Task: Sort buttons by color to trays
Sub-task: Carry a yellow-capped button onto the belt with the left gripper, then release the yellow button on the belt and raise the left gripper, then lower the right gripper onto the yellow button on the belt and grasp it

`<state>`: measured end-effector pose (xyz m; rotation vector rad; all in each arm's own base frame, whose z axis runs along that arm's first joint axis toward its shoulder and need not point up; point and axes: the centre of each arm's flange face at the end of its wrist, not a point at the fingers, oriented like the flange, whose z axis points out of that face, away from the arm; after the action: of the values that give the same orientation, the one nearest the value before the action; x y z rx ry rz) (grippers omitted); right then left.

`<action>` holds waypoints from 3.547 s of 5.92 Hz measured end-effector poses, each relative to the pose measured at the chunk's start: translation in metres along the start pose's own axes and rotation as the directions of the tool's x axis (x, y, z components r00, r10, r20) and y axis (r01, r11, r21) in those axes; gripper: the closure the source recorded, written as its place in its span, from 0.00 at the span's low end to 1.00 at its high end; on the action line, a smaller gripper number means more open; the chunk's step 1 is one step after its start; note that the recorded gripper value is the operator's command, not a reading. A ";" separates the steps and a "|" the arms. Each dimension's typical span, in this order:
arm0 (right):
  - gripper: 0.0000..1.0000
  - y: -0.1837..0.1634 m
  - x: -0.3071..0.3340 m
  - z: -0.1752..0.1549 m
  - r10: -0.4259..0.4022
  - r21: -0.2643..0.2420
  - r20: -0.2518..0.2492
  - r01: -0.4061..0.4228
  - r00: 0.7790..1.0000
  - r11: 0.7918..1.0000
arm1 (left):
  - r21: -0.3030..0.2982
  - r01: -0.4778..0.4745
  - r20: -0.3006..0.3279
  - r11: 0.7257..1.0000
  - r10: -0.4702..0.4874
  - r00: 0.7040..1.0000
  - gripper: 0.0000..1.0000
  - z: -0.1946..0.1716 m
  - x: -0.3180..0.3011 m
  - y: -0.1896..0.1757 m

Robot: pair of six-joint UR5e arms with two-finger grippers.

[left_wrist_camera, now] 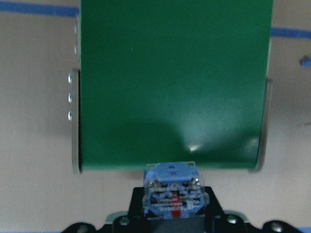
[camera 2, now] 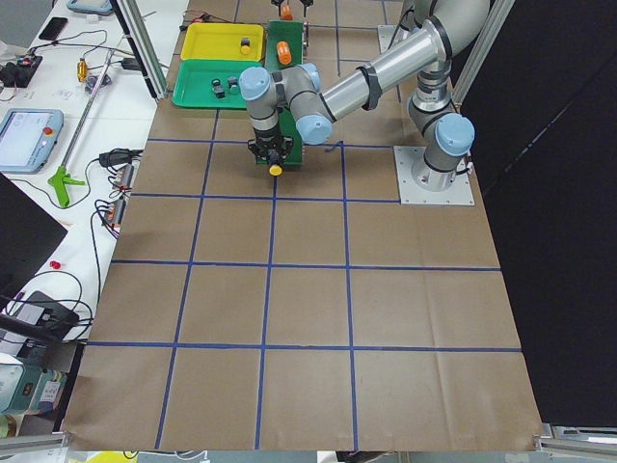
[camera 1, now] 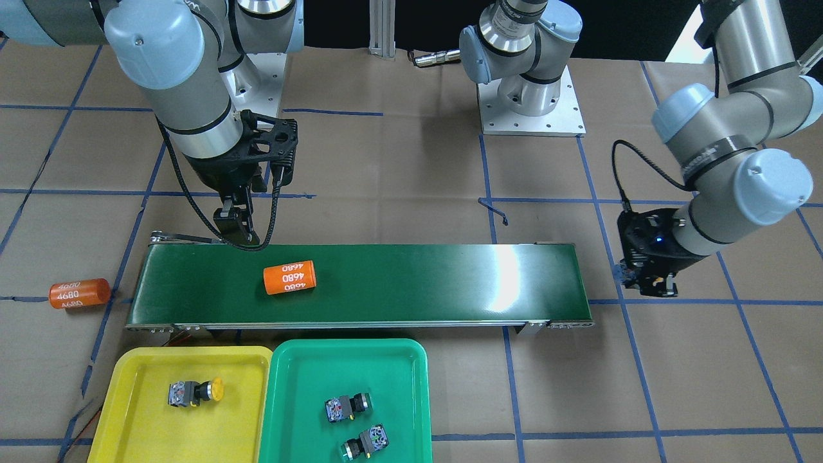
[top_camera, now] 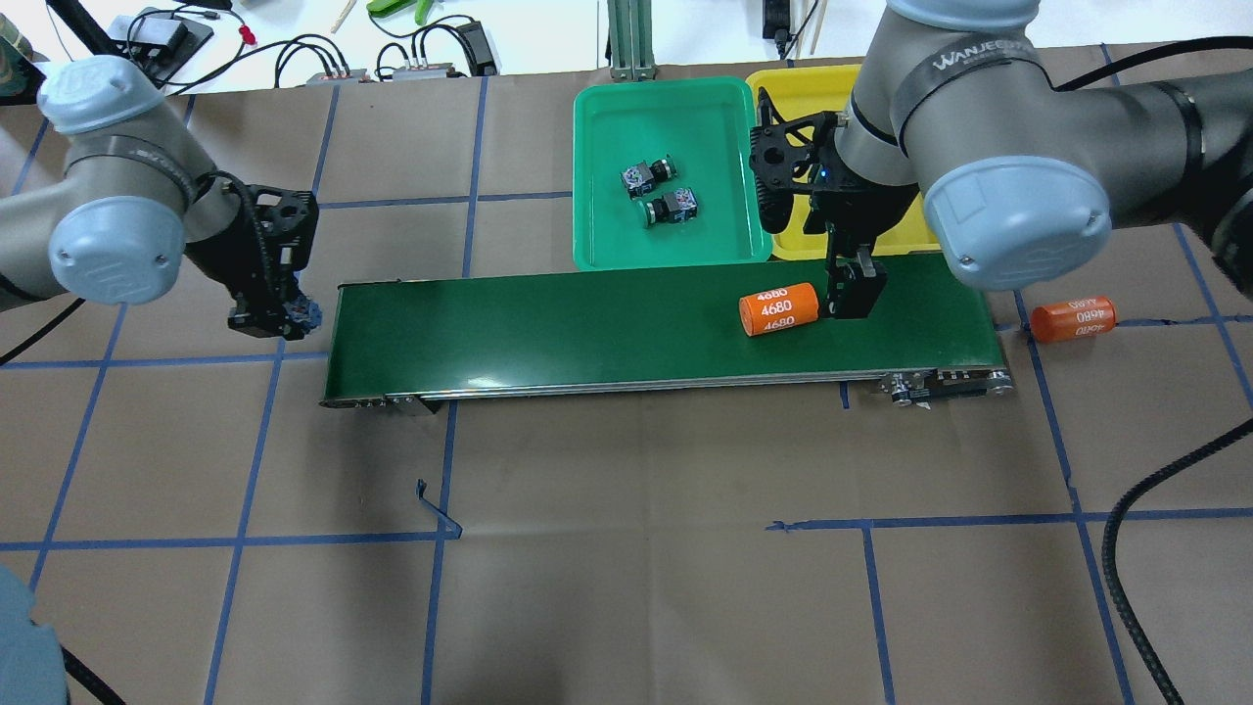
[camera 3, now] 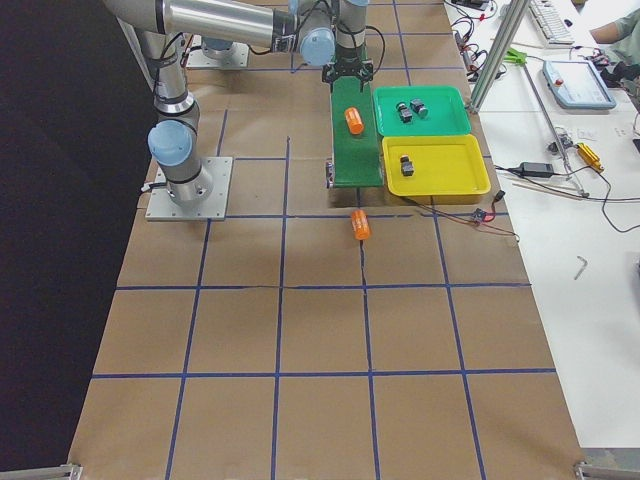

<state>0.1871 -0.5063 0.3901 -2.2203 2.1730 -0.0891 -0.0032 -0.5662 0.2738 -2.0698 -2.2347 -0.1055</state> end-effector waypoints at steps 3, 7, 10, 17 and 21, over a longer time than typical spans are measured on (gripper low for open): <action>0.00 0.000 0.000 0.000 0.000 0.000 0.000 0.000 1.000 1.000 | 0.004 0.012 -0.037 1.000 -0.011 0.999 0.01 0.021 0.013 -0.063; 0.00 0.000 0.000 0.000 0.000 -0.002 0.000 0.000 1.000 1.000 | -0.001 0.279 0.021 0.960 -0.279 0.960 0.02 -0.030 0.037 -0.093; 0.00 0.000 0.000 0.001 -0.001 -0.002 0.004 0.001 1.000 1.000 | 0.012 0.716 0.034 0.698 -0.716 0.698 0.01 -0.105 0.088 -0.115; 0.00 0.000 0.000 0.003 -0.004 -0.002 0.006 0.004 1.000 1.000 | 0.064 0.978 0.031 0.199 -0.980 0.197 0.01 -0.178 0.127 -0.129; 0.00 -0.003 0.006 0.011 0.001 -0.001 0.007 -0.001 1.000 1.000 | 0.079 0.981 0.033 0.177 -0.984 0.175 0.01 -0.184 0.128 -0.128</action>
<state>0.1905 -0.5125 0.3791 -2.2161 2.1710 -0.0797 -0.1369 -0.4706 0.4731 -0.1584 -3.1388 -0.0516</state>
